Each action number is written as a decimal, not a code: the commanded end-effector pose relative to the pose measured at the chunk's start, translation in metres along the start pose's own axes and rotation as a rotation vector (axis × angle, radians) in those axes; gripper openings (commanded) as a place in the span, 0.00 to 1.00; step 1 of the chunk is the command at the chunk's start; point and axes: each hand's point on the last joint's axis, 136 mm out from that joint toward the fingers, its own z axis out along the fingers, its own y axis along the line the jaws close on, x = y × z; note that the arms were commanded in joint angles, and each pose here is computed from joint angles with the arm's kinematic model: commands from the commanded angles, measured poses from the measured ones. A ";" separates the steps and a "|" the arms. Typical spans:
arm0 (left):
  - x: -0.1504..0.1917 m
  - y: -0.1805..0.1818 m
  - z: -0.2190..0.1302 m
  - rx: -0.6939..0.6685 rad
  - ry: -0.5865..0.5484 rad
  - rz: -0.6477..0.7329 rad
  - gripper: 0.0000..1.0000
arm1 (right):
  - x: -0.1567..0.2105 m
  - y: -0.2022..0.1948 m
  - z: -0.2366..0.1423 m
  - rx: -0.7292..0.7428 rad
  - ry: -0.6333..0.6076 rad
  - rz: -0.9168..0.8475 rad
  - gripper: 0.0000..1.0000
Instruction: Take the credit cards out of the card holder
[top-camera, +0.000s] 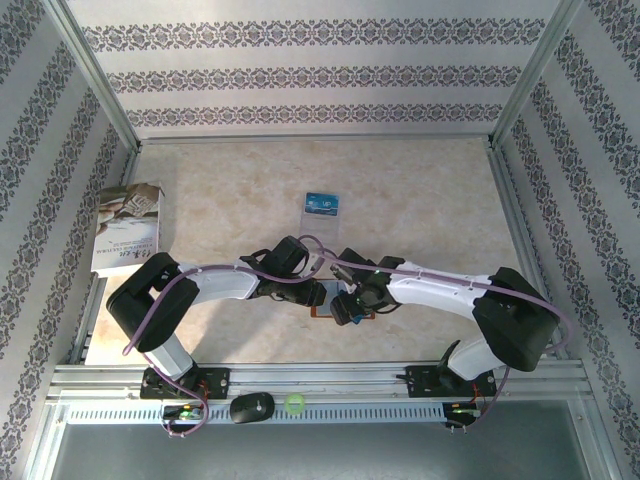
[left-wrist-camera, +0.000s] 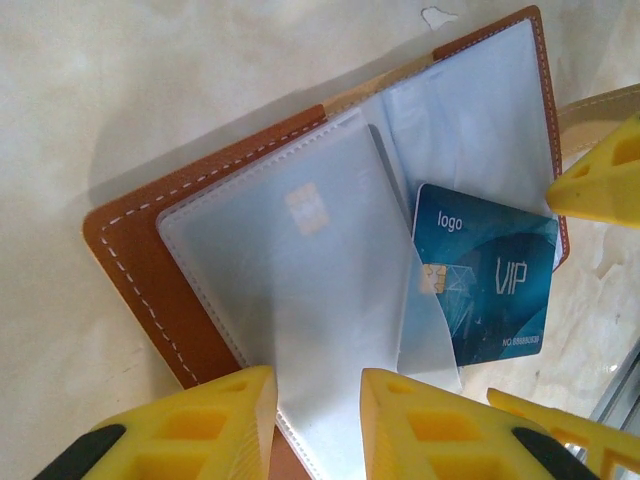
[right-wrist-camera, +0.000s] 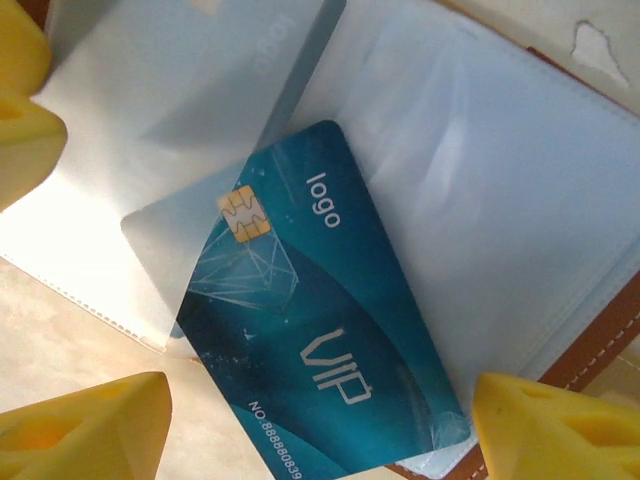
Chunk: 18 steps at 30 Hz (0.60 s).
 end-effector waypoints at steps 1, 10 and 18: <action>-0.003 0.001 -0.007 -0.021 -0.037 -0.015 0.33 | -0.004 -0.003 -0.004 0.072 -0.010 -0.062 0.80; -0.006 0.004 -0.017 -0.009 -0.072 -0.039 0.35 | 0.000 -0.002 0.006 0.115 0.016 -0.109 0.80; -0.002 0.007 -0.013 -0.009 -0.063 -0.046 0.34 | 0.006 0.002 0.019 0.103 0.054 -0.115 0.73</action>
